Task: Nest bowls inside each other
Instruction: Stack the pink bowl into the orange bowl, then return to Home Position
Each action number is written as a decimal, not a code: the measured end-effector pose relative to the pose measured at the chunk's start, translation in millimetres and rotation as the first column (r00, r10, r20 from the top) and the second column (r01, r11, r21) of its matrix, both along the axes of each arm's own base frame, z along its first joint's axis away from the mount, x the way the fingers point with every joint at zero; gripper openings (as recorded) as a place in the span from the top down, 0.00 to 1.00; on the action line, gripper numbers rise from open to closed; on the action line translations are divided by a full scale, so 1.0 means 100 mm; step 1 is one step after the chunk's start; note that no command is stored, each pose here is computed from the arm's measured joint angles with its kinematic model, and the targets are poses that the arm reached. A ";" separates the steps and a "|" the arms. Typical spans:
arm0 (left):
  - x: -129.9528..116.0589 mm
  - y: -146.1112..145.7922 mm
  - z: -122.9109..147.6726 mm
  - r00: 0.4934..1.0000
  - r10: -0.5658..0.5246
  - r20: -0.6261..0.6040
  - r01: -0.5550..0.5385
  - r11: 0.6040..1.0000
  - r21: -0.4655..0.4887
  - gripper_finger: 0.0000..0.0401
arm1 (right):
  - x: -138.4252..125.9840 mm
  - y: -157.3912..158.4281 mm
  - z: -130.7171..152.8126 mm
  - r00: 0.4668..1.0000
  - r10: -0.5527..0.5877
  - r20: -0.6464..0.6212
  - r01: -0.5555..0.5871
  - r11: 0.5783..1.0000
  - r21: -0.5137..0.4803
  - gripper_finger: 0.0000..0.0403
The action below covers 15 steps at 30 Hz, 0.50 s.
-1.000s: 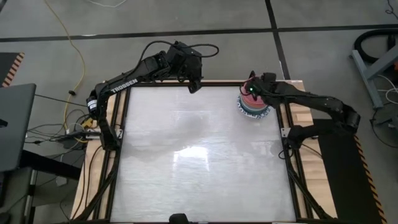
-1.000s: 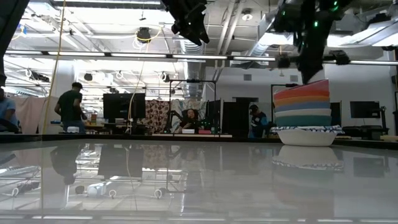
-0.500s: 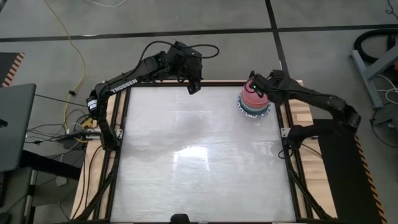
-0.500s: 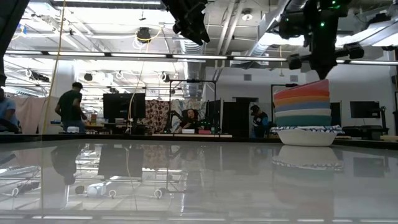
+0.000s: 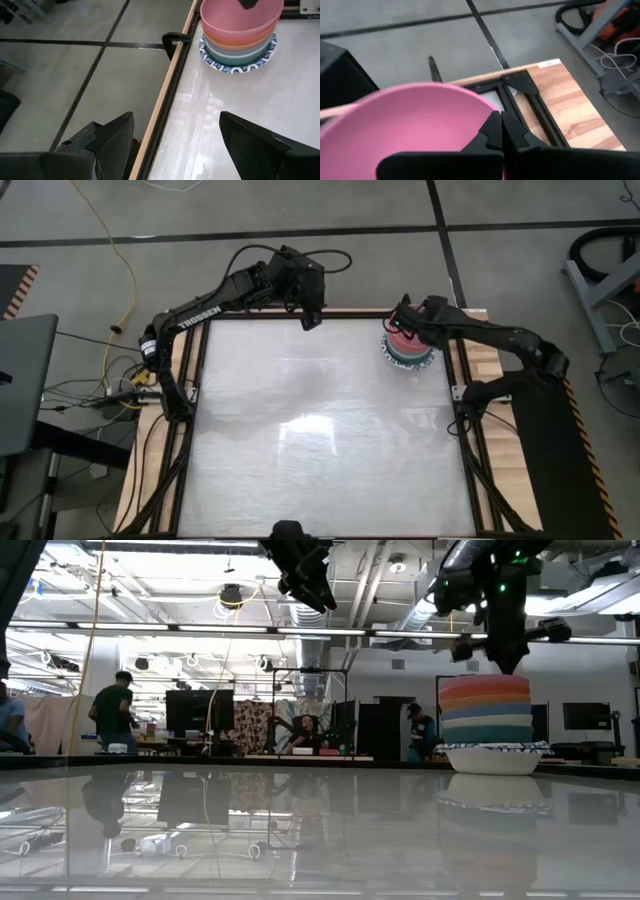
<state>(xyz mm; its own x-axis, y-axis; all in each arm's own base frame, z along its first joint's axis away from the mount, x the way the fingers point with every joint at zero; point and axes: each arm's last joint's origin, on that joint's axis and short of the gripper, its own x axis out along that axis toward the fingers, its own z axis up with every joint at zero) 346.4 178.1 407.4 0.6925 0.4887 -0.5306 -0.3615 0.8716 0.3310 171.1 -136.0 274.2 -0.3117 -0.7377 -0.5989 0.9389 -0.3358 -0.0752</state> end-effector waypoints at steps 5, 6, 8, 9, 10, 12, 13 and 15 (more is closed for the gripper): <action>-0.04 0.07 0.04 0.997 -0.017 0.073 0.020 0.999 -0.047 0.29 | -0.02 0.06 0.29 0.996 0.084 0.016 -0.083 0.996 -0.038 0.98; -0.05 0.08 0.07 0.995 -0.033 0.093 0.038 0.997 -0.060 0.29 | -0.02 0.09 0.38 0.993 0.119 0.012 -0.118 0.992 -0.046 0.97; -0.11 0.09 0.14 0.988 -0.073 0.136 0.084 0.994 -0.076 0.29 | -0.04 0.15 0.59 0.979 0.206 -0.001 -0.206 0.976 -0.074 0.96; -0.14 0.09 0.18 0.982 -0.099 0.159 0.113 0.990 -0.083 0.29 | -0.05 0.19 0.70 0.966 0.257 -0.004 -0.256 0.963 -0.087 0.96; -0.18 0.08 0.22 0.975 -0.127 0.180 0.145 0.985 -0.091 0.29 | -0.07 0.22 0.81 0.951 0.310 0.002 -0.309 0.946 -0.104 0.96; -0.26 0.06 0.30 0.957 -0.189 0.219 0.215 0.971 -0.101 0.29 | -0.10 0.30 1.04 0.902 0.430 0.023 -0.423 0.895 -0.143 0.96; -0.30 0.05 0.34 0.947 -0.216 0.239 0.247 0.963 -0.106 0.29 | -0.12 0.35 1.15 0.866 0.498 0.043 -0.485 0.859 -0.165 0.96; -0.38 0.01 0.44 0.925 -0.251 0.285 0.293 0.950 -0.112 0.29 | -0.17 0.43 1.34 0.774 0.627 0.087 -0.598 0.770 -0.223 0.96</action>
<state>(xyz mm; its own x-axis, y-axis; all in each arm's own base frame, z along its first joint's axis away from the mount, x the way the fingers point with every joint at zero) 308.5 179.5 451.0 0.9122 0.1907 -0.3626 -0.1595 0.9806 0.1143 153.8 -93.3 408.1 0.3240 -0.8353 -0.4442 0.9433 0.3211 0.0840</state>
